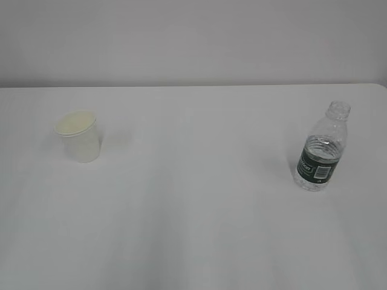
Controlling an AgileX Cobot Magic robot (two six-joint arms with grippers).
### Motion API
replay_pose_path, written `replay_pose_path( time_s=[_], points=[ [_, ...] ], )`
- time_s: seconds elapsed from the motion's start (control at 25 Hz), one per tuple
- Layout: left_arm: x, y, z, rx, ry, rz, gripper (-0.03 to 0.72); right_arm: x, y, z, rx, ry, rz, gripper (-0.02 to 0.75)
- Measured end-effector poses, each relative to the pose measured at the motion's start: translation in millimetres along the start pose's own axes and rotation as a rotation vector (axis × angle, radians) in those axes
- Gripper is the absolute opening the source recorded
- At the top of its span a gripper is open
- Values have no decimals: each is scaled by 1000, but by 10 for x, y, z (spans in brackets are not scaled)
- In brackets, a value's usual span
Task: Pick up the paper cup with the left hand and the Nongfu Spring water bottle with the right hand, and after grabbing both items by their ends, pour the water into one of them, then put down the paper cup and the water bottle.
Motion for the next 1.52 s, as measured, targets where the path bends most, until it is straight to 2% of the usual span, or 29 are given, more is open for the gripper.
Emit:
replay_pose_path(
  time_s=[0.72, 1.16, 1.52],
  points=[
    [-110, 27, 193, -9, 11, -8, 450, -12, 0, 9, 0, -19, 0, 590],
    [-125, 33, 194, -15, -3, -1, 450, 137, 11, 127, -2, 25, -2, 590],
    [-90, 42, 227, -21, 0, 3, 450, 183, 17, 198, -3, 3, -2, 590]
  ],
)
Point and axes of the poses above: a point on each arm's last joint axis where the gripper is mounted, z pointing out along that axis toward the gripper, y along the wrist's bending axis when the last joint is at zero, x = y × z, the point moved 1 cm from there along z, pointing out along that axis toward the gripper
